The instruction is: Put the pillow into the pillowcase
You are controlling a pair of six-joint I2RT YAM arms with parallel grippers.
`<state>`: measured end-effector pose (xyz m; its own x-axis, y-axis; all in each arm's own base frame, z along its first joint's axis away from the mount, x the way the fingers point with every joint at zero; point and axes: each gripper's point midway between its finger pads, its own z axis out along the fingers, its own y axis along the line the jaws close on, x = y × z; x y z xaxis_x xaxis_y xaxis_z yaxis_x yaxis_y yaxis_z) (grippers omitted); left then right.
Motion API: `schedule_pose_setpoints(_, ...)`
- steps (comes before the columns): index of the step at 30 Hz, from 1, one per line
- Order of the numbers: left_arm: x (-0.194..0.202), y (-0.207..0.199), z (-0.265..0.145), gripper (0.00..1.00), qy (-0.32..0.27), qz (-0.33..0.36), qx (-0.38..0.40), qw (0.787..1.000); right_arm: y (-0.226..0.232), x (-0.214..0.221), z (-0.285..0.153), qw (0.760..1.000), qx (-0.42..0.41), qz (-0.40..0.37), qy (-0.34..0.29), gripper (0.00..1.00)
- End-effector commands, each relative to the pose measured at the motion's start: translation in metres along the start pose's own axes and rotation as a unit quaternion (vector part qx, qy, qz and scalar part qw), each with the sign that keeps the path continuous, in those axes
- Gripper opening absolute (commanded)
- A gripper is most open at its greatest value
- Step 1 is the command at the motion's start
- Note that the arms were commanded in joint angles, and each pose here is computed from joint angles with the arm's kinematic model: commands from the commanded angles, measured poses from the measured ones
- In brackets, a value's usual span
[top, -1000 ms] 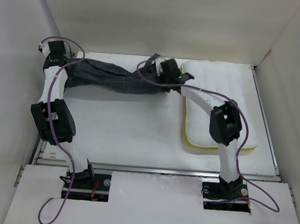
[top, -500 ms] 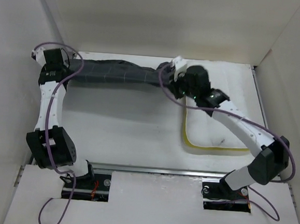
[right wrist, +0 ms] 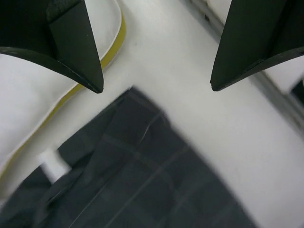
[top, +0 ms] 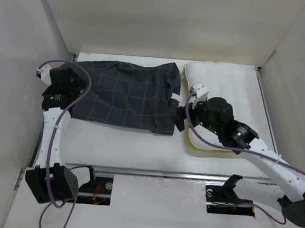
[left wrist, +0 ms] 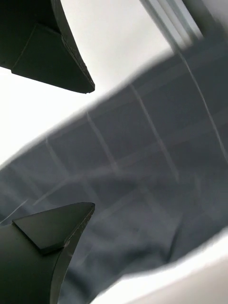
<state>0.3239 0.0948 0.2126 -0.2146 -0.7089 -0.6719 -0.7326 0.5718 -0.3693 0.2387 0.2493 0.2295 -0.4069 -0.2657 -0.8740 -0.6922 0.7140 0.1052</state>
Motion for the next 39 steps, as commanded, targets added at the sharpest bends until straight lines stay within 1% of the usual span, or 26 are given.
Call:
schedule_pose_setpoints(1,-0.011,-0.068,-0.033,1.00,-0.035,0.050,0.142,0.988,-0.045,-0.080,-0.029,0.976,0.142,0.071,-0.147,1.00)
schedule_pose_setpoints(2,-0.002,-0.082,-0.031,1.00,-0.026,0.068,0.154,0.985,-0.053,-0.088,-0.036,0.969,0.167,0.083,-0.160,1.00)
schedule_pose_setpoints(3,0.009,-0.111,-0.044,1.00,-0.018,0.093,0.189,0.977,-0.064,-0.091,-0.038,0.964,0.190,0.088,-0.161,1.00)
schedule_pose_setpoints(4,0.017,-0.127,-0.048,1.00,-0.016,0.119,0.200,0.972,-0.076,-0.106,-0.047,0.956,0.214,0.095,-0.175,1.00)
schedule_pose_setpoints(5,0.025,-0.139,-0.048,1.00,-0.015,0.141,0.197,0.970,-0.083,-0.101,-0.041,0.957,0.225,0.101,-0.155,1.00)
schedule_pose_setpoints(6,0.049,-0.173,-0.053,1.00,0.003,0.172,0.216,0.961,-0.089,-0.103,-0.040,0.954,0.233,0.116,-0.152,1.00)
schedule_pose_setpoints(8,0.079,-0.199,-0.052,1.00,0.025,0.220,0.226,0.949,-0.116,-0.110,-0.043,0.941,0.262,0.151,-0.151,1.00)
schedule_pose_setpoints(9,0.095,-0.215,-0.052,1.00,0.035,0.244,0.238,0.939,-0.129,-0.106,-0.034,0.936,0.275,0.173,-0.138,1.00)
schedule_pose_setpoints(10,0.130,-0.240,-0.052,0.98,0.066,0.280,0.254,0.923,-0.142,-0.104,-0.033,0.931,0.286,0.186,-0.131,1.00)
schedule_pose_setpoints(11,0.149,-0.250,-0.051,0.94,0.083,0.301,0.262,0.913,-0.167,-0.110,-0.042,0.920,0.303,0.207,-0.136,1.00)
schedule_pose_setpoints(12,0.170,-0.260,-0.052,0.92,0.104,0.319,0.273,0.902,-0.184,-0.095,-0.035,0.916,0.319,0.221,-0.104,1.00)
schedule_pose_setpoints(13,0.211,-0.265,-0.040,0.89,0.128,0.362,0.266,0.884,-0.196,-0.090,-0.035,0.912,0.326,0.230,-0.092,1.00)
schedule_pose_setpoints(15,0.229,-0.282,-0.042,0.84,0.136,0.378,0.266,0.876,-0.231,-0.081,-0.046,0.896,0.356,0.254,-0.075,1.00)
schedule_pose_setpoints(16,0.240,-0.285,-0.038,0.76,0.141,0.388,0.260,0.873,-0.244,-0.069,-0.039,0.891,0.367,0.261,-0.058,1.00)
schedule_pose_setpoints(17,0.263,-0.294,-0.034,0.74,0.154,0.407,0.266,0.860,-0.253,-0.064,-0.041,0.886,0.376,0.267,-0.051,1.00)
schedule_pose_setpoints(18,0.275,-0.290,-0.031,0.72,0.165,0.419,0.257,0.855,-0.267,-0.061,-0.045,0.878,0.386,0.277,-0.051,1.00)
schedule_pose_setpoints(19,0.283,-0.291,-0.029,0.72,0.167,0.426,0.252,0.853,-0.276,-0.050,-0.039,0.876,0.388,0.285,-0.035,1.00)
schedule_pose_setpoints(22,0.309,-0.294,-0.016,0.72,0.177,0.442,0.241,0.845,-0.298,-0.039,-0.038,0.870,0.392,0.299,-0.024,1.00)
schedule_pose_setpoints(23,0.325,-0.291,-0.013,0.72,0.190,0.451,0.239,0.839,-0.303,-0.028,-0.028,0.870,0.393,0.299,-0.004,1.00)
schedule_pose_setpoints(28,0.345,-0.300,-0.005,0.72,0.200,0.450,0.243,0.836,-0.321,-0.010,-0.011,0.869,0.401,0.288,0.031,1.00)
schedule_pose_setpoints(29,0.347,-0.294,0.000,0.72,0.202,0.452,0.230,0.838,-0.325,-0.015,-0.009,0.871,0.401,0.282,0.026,1.00)
schedule_pose_setpoints(30,0.344,-0.292,0.005,0.69,0.192,0.452,0.214,0.844,-0.328,-0.014,-0.007,0.870,0.405,0.281,0.024,1.00)
schedule_pose_setpoints(32,0.345,-0.279,0.013,0.62,0.193,0.465,0.187,0.843,-0.334,-0.027,-0.007,0.869,0.410,0.276,0.007,1.00)
schedule_pose_setpoints(33,0.345,-0.275,0.017,0.56,0.190,0.468,0.179,0.844,-0.340,-0.026,-0.003,0.869,0.414,0.271,0.009,1.00)
schedule_pose_setpoints(36,0.352,-0.260,0.023,0.56,0.200,0.478,0.164,0.839,-0.349,-0.039,0.000,0.869,0.419,0.263,0.002,1.00)
schedule_pose_setpoints(39,0.363,-0.252,0.020,0.60,0.214,0.491,0.166,0.828,-0.360,-0.044,0.007,0.868,0.425,0.258,0.001,1.00)
